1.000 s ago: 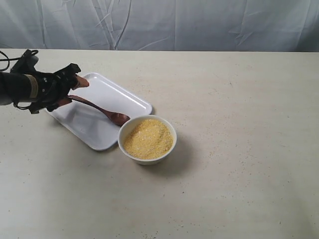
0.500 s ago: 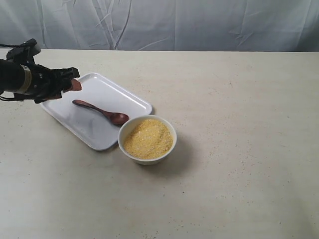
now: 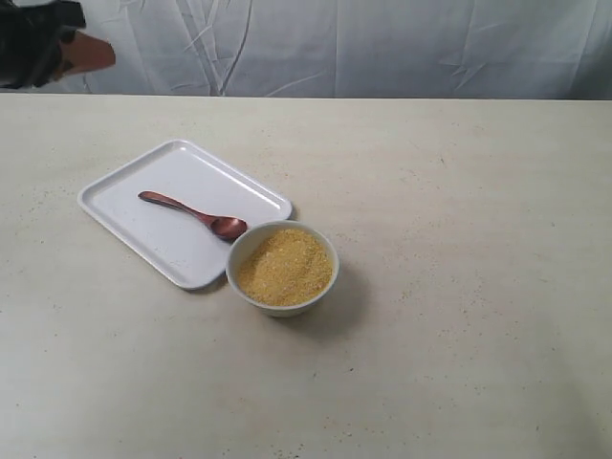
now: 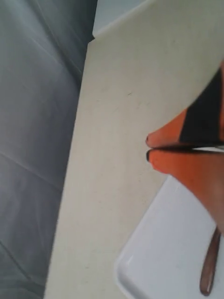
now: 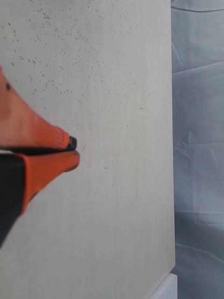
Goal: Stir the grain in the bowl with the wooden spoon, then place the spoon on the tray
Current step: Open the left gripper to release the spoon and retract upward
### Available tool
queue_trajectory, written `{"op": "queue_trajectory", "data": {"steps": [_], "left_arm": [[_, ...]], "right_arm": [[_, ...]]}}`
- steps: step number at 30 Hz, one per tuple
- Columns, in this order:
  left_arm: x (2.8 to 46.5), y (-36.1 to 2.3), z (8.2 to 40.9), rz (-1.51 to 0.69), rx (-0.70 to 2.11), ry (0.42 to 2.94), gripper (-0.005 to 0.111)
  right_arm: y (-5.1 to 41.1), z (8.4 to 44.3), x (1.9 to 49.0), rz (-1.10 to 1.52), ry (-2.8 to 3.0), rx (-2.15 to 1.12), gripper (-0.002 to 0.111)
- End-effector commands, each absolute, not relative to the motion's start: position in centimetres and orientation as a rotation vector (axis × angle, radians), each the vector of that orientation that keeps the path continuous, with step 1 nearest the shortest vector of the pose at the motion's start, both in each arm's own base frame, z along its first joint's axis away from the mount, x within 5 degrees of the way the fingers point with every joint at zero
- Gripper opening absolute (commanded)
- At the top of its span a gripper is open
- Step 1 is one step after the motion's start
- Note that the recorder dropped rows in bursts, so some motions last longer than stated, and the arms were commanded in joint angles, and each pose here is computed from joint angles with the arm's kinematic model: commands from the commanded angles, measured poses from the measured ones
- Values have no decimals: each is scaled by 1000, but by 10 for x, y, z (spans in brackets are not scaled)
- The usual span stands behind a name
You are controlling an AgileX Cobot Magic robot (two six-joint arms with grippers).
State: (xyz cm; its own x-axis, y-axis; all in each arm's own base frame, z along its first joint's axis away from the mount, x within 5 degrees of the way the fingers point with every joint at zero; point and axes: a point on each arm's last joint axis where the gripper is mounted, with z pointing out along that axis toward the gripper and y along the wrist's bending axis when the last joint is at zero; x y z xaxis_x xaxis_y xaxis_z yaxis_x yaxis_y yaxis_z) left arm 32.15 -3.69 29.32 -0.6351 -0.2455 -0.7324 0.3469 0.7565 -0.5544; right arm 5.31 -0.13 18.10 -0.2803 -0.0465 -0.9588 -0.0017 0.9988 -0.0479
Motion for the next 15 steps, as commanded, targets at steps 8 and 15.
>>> {"op": "queue_trajectory", "data": {"steps": [8,15], "left_arm": [[234,20,402,233,101,1593,0],[225,57,345,569,-225,1798,0]], "right_arm": [[-2,181,53,-49,1842,-31,-1],[-2,181,53,-49,1842,-31,-1]]}}
